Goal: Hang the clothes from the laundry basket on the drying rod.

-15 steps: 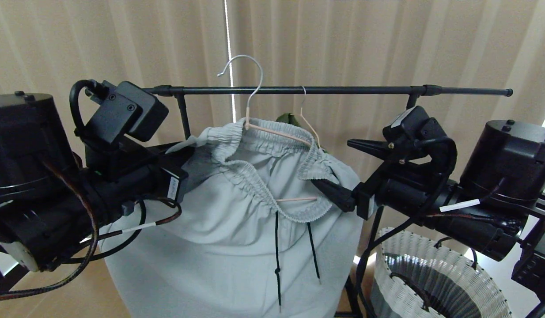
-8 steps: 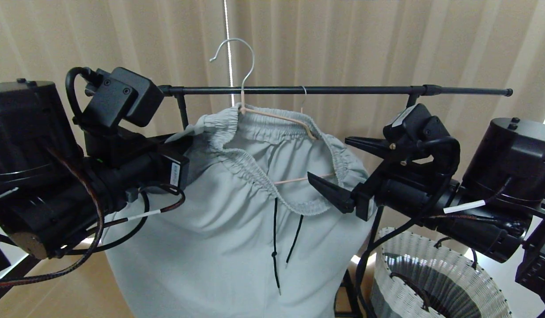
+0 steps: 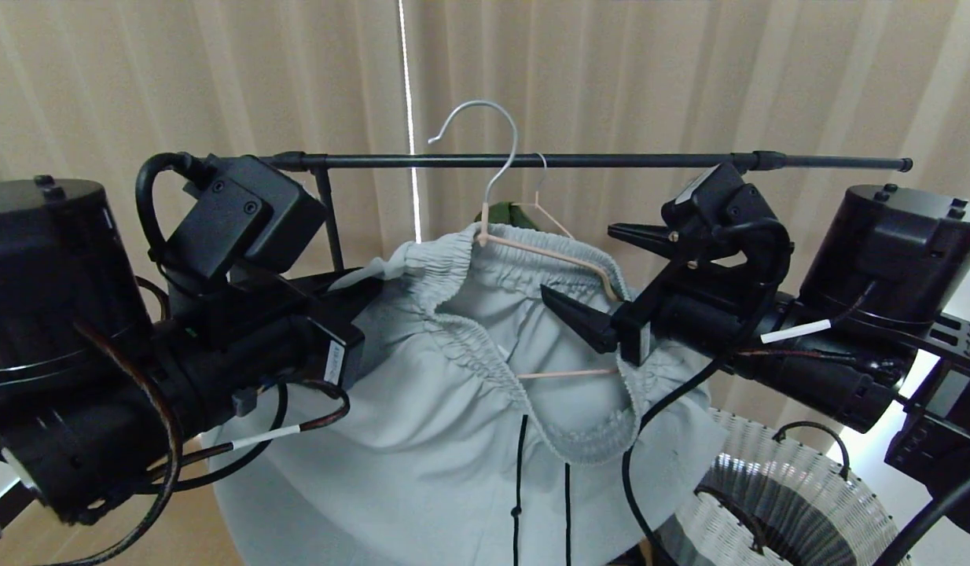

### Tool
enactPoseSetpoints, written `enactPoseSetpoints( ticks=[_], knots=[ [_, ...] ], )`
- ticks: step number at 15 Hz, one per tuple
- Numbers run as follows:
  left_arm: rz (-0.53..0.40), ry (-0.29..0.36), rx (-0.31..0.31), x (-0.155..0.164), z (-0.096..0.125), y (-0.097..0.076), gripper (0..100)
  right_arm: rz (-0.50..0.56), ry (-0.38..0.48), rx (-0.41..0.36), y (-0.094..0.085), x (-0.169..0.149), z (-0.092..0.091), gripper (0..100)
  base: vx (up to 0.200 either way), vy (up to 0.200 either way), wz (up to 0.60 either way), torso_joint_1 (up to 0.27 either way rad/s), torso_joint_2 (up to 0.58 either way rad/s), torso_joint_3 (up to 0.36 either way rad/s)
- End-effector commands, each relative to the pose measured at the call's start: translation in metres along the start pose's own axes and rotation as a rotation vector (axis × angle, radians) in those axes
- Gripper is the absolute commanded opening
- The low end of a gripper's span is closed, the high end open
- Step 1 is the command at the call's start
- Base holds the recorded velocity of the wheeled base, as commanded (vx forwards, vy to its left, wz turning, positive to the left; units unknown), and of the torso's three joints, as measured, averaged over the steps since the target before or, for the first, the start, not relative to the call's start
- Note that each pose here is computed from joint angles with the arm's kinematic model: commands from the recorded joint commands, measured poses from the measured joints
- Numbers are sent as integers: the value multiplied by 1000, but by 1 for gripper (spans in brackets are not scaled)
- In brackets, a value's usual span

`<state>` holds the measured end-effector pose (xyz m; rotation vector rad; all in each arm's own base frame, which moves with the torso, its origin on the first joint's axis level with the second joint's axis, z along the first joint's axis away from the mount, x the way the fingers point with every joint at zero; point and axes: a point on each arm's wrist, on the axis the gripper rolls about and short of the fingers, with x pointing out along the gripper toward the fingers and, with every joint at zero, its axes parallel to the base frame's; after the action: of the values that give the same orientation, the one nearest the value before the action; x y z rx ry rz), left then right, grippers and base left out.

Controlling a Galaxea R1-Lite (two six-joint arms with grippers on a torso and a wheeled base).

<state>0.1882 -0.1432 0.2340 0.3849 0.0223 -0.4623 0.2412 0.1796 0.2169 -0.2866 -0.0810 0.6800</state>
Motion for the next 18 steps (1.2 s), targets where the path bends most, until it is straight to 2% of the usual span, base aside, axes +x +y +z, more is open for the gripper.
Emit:
enactPoseSetpoints(
  ticks=[1, 4, 5, 16, 17, 18],
  knots=[
    [-15, -4, 16, -4, -1, -3, 0, 1, 2, -1, 0, 4, -1, 100, 0, 0, 0, 0, 0, 0],
    [-40, -16, 22, -5, 0, -4, 0, 3, 9, 0, 1, 6, -3, 100, 0, 0, 0, 0, 0, 0],
    [-43, -17, 22, -5, 0, -4, 0, 4, 11, 0, 1, 6, -4, 0, 0, 0, 0, 0, 0, 0],
    [-42, 4, 25, -5, -5, -5, 0, 1, -4, 1, 0, 2, 1, 0, 0, 0, 0, 0, 0, 0],
    [-40, 3, 21, -5, -5, -5, 100, 0, -6, 1, 0, 2, 1, 0, 0, 0, 0, 0, 0, 0],
    [-39, 5, 21, -5, -6, -4, 100, -1, -4, 1, 0, 2, 1, 0, 0, 0, 0, 0, 0, 0]
  ],
)
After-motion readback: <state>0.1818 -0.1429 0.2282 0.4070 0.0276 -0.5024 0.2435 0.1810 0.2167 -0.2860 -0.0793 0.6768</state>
